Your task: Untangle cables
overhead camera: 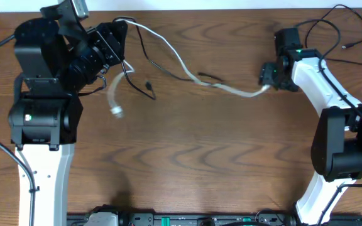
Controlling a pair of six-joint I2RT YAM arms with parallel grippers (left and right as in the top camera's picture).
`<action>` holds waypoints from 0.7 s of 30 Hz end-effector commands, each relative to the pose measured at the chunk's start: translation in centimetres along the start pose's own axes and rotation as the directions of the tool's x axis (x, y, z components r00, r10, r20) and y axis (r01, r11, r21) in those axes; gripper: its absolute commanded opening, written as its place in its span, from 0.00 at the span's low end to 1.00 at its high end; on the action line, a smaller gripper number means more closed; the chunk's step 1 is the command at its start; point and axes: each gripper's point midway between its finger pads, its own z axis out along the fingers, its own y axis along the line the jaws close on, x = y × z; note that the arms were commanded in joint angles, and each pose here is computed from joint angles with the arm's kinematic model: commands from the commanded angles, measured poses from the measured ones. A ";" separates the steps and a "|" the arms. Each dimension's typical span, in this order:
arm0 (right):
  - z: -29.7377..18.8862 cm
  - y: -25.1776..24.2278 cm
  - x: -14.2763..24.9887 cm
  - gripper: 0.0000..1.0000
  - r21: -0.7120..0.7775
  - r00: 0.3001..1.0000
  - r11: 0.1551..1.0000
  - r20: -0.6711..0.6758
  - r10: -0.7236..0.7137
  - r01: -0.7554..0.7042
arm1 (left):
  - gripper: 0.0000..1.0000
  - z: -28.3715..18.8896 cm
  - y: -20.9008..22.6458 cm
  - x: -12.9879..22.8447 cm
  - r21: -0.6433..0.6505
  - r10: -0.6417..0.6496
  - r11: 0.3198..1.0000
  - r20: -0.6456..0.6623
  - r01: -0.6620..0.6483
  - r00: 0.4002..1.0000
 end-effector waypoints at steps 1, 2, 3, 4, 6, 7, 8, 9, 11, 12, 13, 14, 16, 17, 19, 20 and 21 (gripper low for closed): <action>-0.2 -1.0 -0.1 0.72 0.036 0.999 0.998 0.007 -0.049 0.049 | 0.07 0.9 0.5 0.3 -0.001 -0.013 1.000 -0.029 0.013 1.000; -0.2 -0.3 0.1 0.74 -0.004 0.996 0.996 -0.004 -0.092 0.092 | 0.07 1.1 0.4 0.6 0.012 -0.017 1.000 -0.047 0.017 0.999; -0.3 0.5 0.3 0.75 -0.053 0.991 0.989 -0.012 -0.136 0.135 | 0.08 1.3 0.4 0.8 0.020 -0.019 1.000 -0.058 0.020 0.998; -0.6 1.9 0.6 0.77 -0.137 0.980 0.972 -0.014 -0.197 0.193 | 0.07 1.6 0.2 1.2 0.038 -0.022 0.999 -0.080 0.025 0.997; -2.4 6.2 1.2 0.86 -0.382 0.933 0.857 0.046 -0.356 0.346 | 0.07 2.3 -0.4 2.2 0.083 -0.024 0.996 -0.133 0.035 0.991; -4.5 8.7 1.3 0.95 -0.516 0.903 0.751 0.121 -0.413 0.412 | 0.07 2.8 -1.0 3.1 0.128 0.005 0.992 -0.177 0.018 0.984; -5.9 9.9 1.2 0.98 -0.570 0.888 0.693 0.168 -0.427 0.441 | 0.07 3.1 -1.2 3.7 0.149 0.020 0.989 -0.203 0.011 0.979; -8.7 11.7 0.7 0.98 -0.644 0.870 0.597 0.253 -0.424 0.479 | 0.07 3.6 -1.4 4.6 0.181 0.039 0.983 -0.244 0.006 0.969; -13.7 14.2 -0.4 0.99 -0.727 0.840 0.434 0.389 -0.377 0.532 | 0.08 4.4 -1.7 6.3 0.249 0.076 0.969 -0.321 0.007 0.944; -15.5 14.9 -0.6 0.99 -0.743 0.823 0.370 0.441 -0.358 0.558 | 0.08 4.6 -1.7 6.8 0.266 0.080 0.964 -0.344 0.015 0.935; -17.2 15.6 -0.7 0.99 -0.751 0.804 0.306 0.489 -0.338 0.585 | 0.08 4.8 -1.8 7.4 0.291 0.086 0.956 -0.371 0.028 0.925; -19.4 16.5 -0.6 0.99 -0.751 0.775 0.222 0.548 -0.316 0.622 | 0.07 5.3 -1.8 8.0 0.315 0.082 0.948 -0.404 0.054 0.911; -21.7 17.6 0.0 0.99 -0.730 0.724 0.113 0.623 -0.296 0.674 | 0.08 5.8 -1.7 8.6 0.334 0.071 0.938 -0.442 0.091 0.894; -22.4 18.1 0.3 0.99 -0.719 0.705 0.074 0.648 -0.289 0.691 | 0.07 6.1 -1.6 8.8 0.332 0.061 0.938 -0.454 0.105 0.889; -23.5 19.5 0.8 0.98 -0.689 0.665 0.014 0.693 -0.280 0.724 | 0.08 6.6 -1.1 9.1 0.292 -0.015 0.939 -0.490 0.180 0.871; -23.6 19.7 0.9 0.98 -0.686 0.660 0.009 0.697 -0.280 0.728 | 0.07 6.7 -1.1 9.1 0.283 -0.031 0.939 -0.495 0.195 0.869; -23.9 20.4 1.3 0.97 -0.668 0.639 -0.013 0.716 -0.281 0.744 | 0.07 6.8 -1.1 9.1 0.271 -0.056 0.938 -0.500 0.218 0.864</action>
